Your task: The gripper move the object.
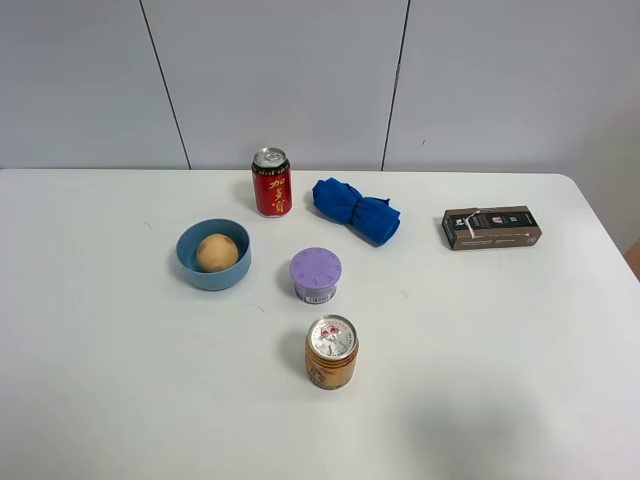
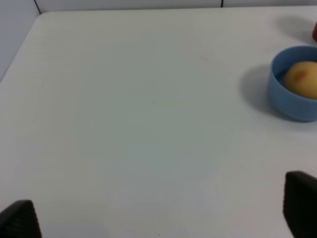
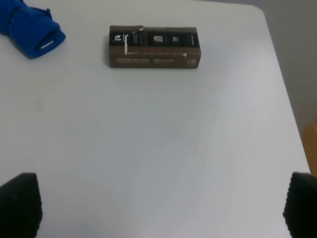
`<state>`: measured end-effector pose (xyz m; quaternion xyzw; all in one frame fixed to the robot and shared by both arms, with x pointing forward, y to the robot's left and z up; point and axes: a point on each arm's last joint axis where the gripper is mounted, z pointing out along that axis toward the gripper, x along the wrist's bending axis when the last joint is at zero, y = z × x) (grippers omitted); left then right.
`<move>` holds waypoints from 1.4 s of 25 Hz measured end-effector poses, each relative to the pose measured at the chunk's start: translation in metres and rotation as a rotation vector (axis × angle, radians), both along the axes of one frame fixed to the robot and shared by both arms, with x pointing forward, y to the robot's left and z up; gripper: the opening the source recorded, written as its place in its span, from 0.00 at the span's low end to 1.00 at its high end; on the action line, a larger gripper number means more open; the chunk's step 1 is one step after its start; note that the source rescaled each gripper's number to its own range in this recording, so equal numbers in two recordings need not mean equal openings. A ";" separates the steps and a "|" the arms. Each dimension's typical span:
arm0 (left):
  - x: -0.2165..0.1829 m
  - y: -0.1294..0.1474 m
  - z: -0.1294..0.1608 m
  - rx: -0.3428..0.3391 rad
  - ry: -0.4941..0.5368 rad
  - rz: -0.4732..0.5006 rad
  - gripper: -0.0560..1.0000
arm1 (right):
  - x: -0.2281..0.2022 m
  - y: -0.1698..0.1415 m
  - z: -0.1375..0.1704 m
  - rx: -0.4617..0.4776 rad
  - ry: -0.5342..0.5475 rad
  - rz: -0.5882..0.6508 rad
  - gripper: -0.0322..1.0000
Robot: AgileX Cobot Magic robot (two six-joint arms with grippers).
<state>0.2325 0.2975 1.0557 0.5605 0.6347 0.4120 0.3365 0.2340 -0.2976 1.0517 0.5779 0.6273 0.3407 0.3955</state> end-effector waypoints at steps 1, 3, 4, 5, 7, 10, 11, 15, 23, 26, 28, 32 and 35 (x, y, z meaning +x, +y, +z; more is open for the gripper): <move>0.000 0.000 0.000 0.000 0.000 0.000 1.00 | 0.000 0.000 0.000 0.014 0.000 -0.008 1.00; 0.000 0.000 0.000 0.000 0.000 0.000 1.00 | 0.000 -0.001 0.000 0.044 0.000 -0.039 1.00; 0.000 0.000 0.000 0.000 0.000 0.000 1.00 | 0.000 -0.002 0.000 0.055 -0.001 -0.056 1.00; 0.000 0.000 0.000 0.000 0.000 0.000 1.00 | 0.000 -0.003 0.000 0.060 -0.001 -0.069 1.00; 0.000 0.000 0.000 0.000 0.000 0.000 1.00 | 0.000 -0.004 0.000 0.060 -0.002 -0.080 1.00; 0.000 0.000 0.000 0.000 0.000 0.000 1.00 | 0.000 -0.004 0.000 0.068 -0.003 -0.084 1.00; 0.000 0.000 0.000 0.000 0.000 0.000 1.00 | 0.000 -0.004 0.000 0.068 -0.003 -0.084 1.00; 0.000 0.000 0.000 0.000 0.000 0.000 1.00 | 0.000 -0.004 0.000 0.068 -0.003 -0.084 1.00; 0.000 0.000 0.000 0.000 0.000 0.000 1.00 | 0.000 -0.004 0.000 0.068 -0.003 -0.084 1.00; 0.000 0.000 0.000 0.000 0.000 0.000 1.00 | 0.000 -0.004 0.000 0.068 -0.003 -0.084 1.00; 0.000 0.000 0.000 0.000 0.000 0.000 1.00 | 0.000 -0.004 0.000 0.068 -0.003 -0.084 1.00; 0.000 0.000 0.000 0.000 0.000 0.000 1.00 | 0.000 -0.004 0.000 0.068 -0.003 -0.084 1.00; 0.000 0.000 0.000 0.000 0.000 0.000 1.00 | 0.000 -0.004 0.000 0.068 -0.003 -0.084 1.00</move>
